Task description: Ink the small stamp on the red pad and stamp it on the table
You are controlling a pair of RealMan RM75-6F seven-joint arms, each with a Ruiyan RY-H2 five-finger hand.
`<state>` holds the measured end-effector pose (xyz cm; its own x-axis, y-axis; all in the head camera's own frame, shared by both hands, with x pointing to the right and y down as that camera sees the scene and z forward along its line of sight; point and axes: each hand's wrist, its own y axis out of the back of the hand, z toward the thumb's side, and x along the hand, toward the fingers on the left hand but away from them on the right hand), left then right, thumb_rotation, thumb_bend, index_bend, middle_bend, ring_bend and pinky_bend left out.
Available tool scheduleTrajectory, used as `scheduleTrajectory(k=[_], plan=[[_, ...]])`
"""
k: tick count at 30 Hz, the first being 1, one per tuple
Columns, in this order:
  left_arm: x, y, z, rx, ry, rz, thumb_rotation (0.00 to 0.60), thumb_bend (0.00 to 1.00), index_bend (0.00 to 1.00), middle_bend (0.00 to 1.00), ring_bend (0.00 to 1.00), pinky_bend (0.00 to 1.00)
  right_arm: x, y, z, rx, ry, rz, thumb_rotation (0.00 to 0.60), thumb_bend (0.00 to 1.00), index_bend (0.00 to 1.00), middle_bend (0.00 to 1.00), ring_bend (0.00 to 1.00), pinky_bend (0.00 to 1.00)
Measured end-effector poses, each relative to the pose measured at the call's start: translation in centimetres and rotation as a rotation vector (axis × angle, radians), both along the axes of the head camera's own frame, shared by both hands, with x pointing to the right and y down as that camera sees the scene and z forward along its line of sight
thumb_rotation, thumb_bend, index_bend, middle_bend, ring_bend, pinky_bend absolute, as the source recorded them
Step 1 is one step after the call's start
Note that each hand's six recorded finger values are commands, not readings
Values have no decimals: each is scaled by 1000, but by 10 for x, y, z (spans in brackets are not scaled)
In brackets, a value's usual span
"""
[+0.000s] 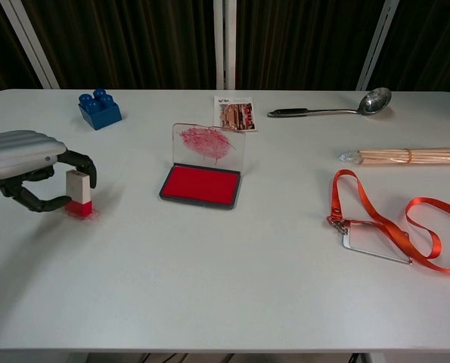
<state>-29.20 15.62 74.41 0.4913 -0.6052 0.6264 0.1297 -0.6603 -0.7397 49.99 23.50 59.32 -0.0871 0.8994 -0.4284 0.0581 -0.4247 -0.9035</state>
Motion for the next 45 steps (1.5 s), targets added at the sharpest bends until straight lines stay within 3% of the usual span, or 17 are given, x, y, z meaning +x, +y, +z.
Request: scheduleTrajectory(k=[36, 41, 45], plan=[[-6, 7, -19, 7, -5, 18, 600, 397, 348, 359, 954, 1000, 0, 1, 3, -7, -2, 2, 600, 190, 0, 0, 0, 0], [-8, 7, -39, 53, 11, 16, 600, 378, 306, 340, 902, 992, 1, 0, 2, -3, -4, 5, 600, 190, 0, 0, 0, 0], [-12, 3, -77, 148, 42, -13, 600, 322, 315, 361, 781, 929, 2, -1, 0, 0, -10, 12, 600, 190, 0, 0, 0, 0]])
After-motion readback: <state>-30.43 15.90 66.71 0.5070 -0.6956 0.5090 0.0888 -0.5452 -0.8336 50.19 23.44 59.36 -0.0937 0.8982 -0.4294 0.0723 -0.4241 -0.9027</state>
